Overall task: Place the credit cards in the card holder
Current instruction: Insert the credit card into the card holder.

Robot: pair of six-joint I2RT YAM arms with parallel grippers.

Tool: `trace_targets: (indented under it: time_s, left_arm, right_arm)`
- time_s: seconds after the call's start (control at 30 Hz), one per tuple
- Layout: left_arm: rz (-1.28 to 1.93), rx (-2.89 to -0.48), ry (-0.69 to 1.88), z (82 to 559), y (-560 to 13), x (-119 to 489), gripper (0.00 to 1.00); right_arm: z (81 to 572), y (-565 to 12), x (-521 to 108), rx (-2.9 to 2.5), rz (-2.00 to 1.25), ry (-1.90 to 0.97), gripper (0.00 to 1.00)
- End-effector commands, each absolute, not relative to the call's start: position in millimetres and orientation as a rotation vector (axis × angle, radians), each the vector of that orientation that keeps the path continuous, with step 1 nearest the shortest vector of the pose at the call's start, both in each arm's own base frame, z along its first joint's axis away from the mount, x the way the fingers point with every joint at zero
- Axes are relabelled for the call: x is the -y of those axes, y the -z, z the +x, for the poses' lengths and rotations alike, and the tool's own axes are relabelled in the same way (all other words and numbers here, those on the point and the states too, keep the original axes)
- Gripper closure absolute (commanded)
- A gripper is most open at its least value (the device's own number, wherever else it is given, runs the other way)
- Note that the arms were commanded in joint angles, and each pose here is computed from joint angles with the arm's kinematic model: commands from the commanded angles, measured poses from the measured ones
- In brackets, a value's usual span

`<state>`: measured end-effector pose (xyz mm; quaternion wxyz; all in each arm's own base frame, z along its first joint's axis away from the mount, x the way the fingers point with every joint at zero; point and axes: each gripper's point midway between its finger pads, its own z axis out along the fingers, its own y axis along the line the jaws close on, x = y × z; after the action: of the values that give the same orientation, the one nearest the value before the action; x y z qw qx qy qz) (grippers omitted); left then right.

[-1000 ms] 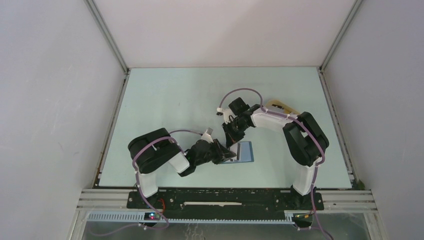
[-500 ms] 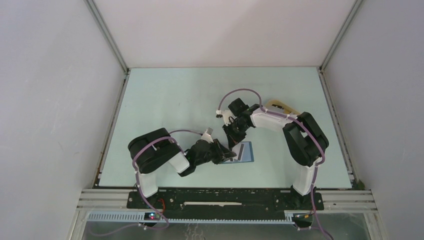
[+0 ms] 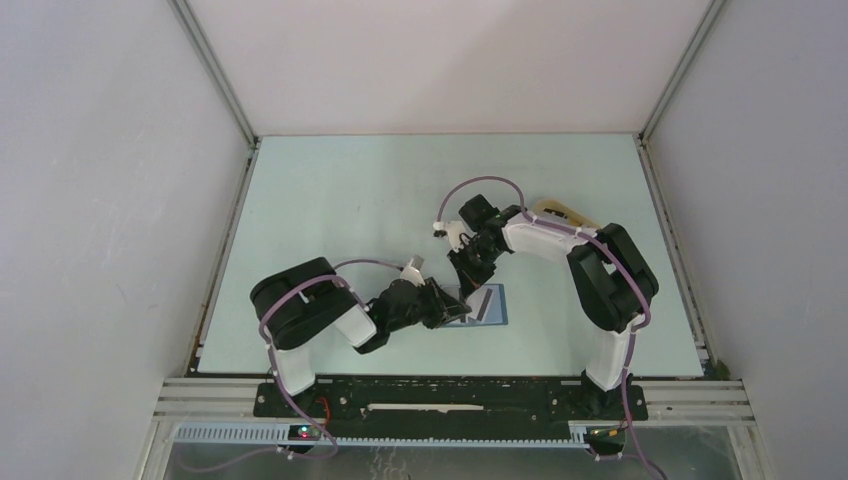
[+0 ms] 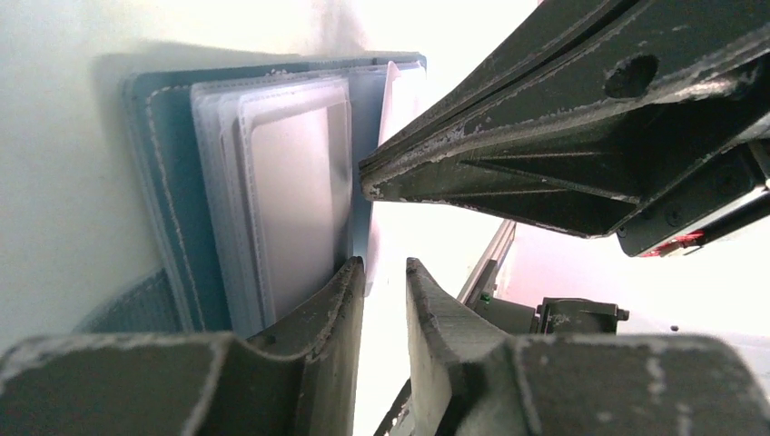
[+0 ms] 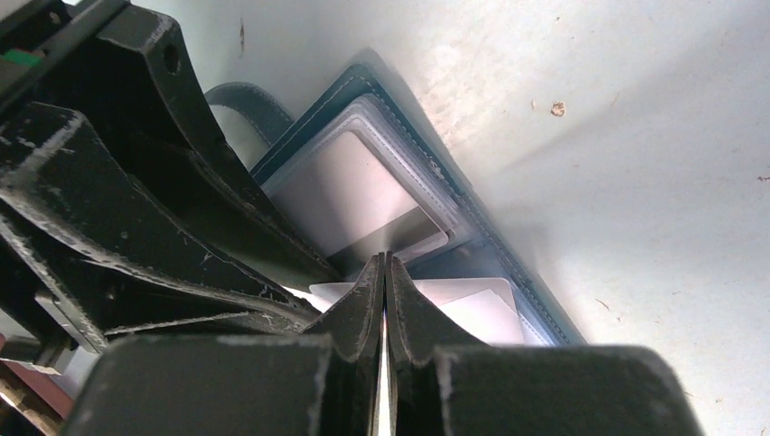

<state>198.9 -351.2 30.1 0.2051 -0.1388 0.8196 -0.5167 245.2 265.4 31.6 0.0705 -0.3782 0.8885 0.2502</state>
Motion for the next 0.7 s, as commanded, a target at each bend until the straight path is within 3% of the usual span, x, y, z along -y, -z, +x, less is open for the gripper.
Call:
trace_targets:
  time_s: [0.0,0.67]
  left_arm:
    - [-0.373,-2.316,1.337,196.9,-17.5,333.6,0.71]
    - [-0.338,-2.280,1.255,197.0,-24.0,308.8,0.74]
  right_arm:
    - [247.8,-36.8,-262.8,-2.663,-1.184,-0.759,0.93]
    - [232.4,-30.9,-254.9,-2.675,-1.329,-0.786,0.92]
